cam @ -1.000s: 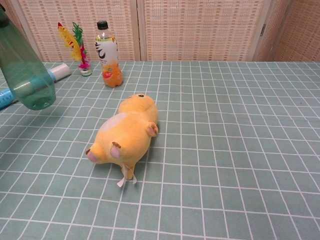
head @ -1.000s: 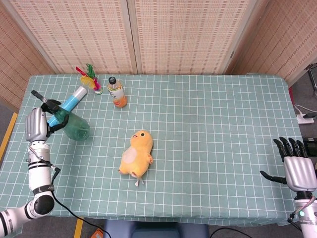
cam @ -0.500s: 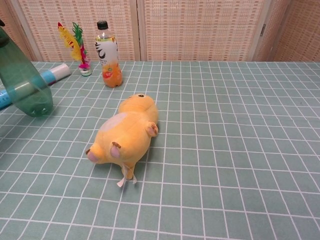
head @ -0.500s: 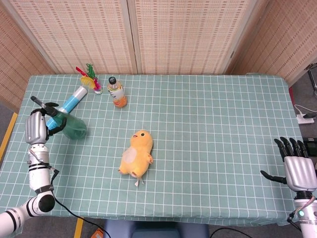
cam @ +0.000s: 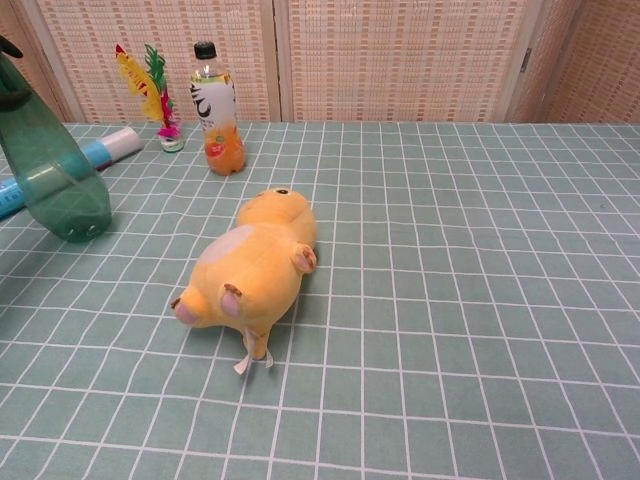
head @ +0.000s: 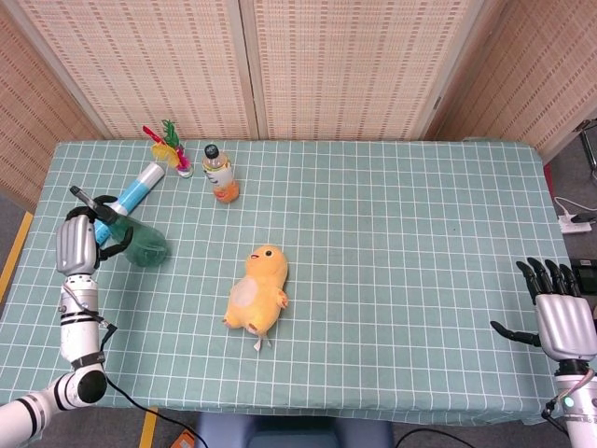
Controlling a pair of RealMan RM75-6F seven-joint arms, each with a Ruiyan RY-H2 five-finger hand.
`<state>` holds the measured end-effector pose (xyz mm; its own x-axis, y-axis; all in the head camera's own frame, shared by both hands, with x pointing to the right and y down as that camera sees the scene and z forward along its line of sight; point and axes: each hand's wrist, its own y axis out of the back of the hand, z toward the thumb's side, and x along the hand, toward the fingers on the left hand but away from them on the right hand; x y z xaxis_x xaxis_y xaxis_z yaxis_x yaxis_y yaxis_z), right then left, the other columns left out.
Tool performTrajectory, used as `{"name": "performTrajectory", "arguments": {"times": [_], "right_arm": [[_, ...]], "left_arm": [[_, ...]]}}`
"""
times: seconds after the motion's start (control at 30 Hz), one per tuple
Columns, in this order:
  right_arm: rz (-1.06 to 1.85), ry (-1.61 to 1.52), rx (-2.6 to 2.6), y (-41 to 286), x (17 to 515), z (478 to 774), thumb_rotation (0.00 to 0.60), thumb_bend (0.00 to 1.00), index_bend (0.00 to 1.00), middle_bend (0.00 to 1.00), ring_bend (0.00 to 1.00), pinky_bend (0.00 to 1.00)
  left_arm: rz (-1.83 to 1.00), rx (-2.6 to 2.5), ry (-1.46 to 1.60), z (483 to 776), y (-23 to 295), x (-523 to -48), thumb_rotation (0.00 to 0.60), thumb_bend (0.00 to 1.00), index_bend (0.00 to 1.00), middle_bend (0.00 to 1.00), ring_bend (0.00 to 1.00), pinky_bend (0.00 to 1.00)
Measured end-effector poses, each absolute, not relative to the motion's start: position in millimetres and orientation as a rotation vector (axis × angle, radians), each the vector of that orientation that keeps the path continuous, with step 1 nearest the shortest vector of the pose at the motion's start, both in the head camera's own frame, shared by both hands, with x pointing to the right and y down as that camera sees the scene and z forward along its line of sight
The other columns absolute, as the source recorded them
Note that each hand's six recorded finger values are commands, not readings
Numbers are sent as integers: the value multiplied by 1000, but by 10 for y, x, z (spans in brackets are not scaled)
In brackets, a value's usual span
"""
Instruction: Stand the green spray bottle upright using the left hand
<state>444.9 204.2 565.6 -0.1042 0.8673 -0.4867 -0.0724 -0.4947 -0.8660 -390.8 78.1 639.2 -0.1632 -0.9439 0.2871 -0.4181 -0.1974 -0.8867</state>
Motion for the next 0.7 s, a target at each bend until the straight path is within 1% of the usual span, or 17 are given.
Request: {"name": "performTrajectory", "arguments": {"times": [0.37,0.7], "right_arm": [[1685,-911,-1462,2043,4449,5652,600,0,113,68,0,0],[1680,-911,-1468,2042,4445,5651,600,0,113,68,0,0]], "left_arm": [[-1377,-1634,1515,6457,814,-3890,600,234,253,504,409,227],[-1454,-1673,1472,6587,876,-3936,600,228,251,490,402,228]]}}
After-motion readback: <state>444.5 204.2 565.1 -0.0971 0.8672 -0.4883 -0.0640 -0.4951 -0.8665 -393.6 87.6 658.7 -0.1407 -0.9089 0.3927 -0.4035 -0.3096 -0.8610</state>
